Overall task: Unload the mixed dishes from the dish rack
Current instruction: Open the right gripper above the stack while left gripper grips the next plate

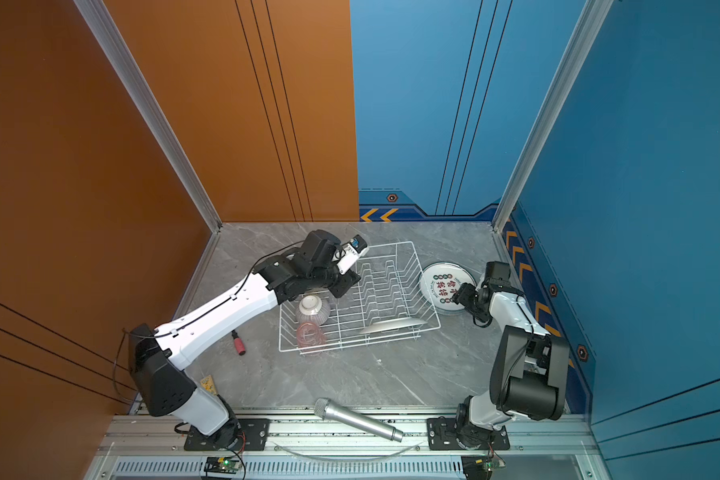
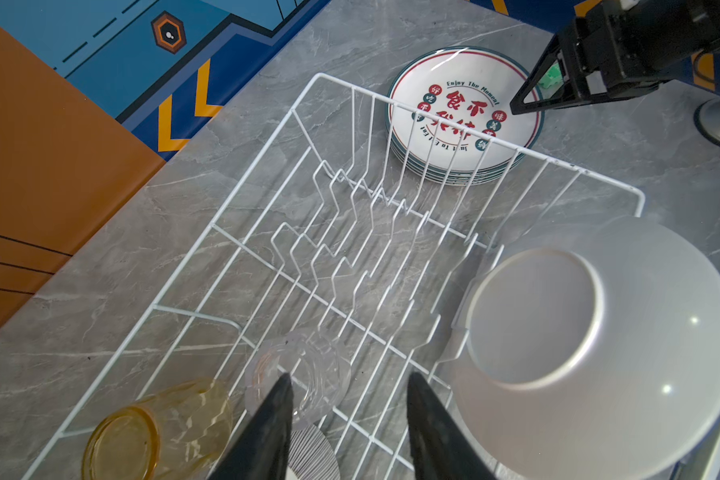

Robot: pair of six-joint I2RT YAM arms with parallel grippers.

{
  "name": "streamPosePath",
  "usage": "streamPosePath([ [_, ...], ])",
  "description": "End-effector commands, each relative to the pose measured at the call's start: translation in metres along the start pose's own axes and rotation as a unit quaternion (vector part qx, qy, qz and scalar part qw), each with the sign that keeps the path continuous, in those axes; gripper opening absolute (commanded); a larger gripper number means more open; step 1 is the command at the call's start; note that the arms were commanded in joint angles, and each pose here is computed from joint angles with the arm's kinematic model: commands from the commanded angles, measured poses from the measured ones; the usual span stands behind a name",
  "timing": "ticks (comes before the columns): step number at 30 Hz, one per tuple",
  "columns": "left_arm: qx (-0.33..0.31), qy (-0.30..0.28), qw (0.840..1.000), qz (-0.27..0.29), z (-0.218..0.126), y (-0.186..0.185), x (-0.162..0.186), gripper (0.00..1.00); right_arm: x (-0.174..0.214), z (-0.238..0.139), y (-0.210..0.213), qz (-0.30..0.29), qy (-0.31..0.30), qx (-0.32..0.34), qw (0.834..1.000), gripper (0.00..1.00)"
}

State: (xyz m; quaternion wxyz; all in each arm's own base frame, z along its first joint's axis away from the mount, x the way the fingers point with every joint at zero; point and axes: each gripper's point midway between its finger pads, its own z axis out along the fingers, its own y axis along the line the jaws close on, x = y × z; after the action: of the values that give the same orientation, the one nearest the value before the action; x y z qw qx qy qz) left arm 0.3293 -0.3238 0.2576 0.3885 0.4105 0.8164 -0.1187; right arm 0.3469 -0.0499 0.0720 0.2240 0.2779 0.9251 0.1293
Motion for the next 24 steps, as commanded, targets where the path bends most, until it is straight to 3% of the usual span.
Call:
streamPosePath([
  [1,0.017,0.021,0.999,0.043,0.0,-0.019,0.001,0.46,-0.009,-0.02,-0.001,-0.021,-0.018,0.028,0.999,0.71],
  [10,0.125,0.058,0.971,0.194,-0.014,-0.119,0.018,0.51,-0.026,-0.069,0.009,-0.028,-0.089,0.016,0.995,0.75],
  [17,0.147,0.065,0.959,0.235,-0.016,-0.154,0.019,0.54,-0.024,-0.073,0.025,-0.038,-0.093,-0.006,0.995,0.75],
  [24,0.106,0.103,0.955,0.258,0.011,-0.16,0.022,0.54,-0.022,-0.077,0.031,-0.042,-0.098,-0.018,0.994,0.75],
])
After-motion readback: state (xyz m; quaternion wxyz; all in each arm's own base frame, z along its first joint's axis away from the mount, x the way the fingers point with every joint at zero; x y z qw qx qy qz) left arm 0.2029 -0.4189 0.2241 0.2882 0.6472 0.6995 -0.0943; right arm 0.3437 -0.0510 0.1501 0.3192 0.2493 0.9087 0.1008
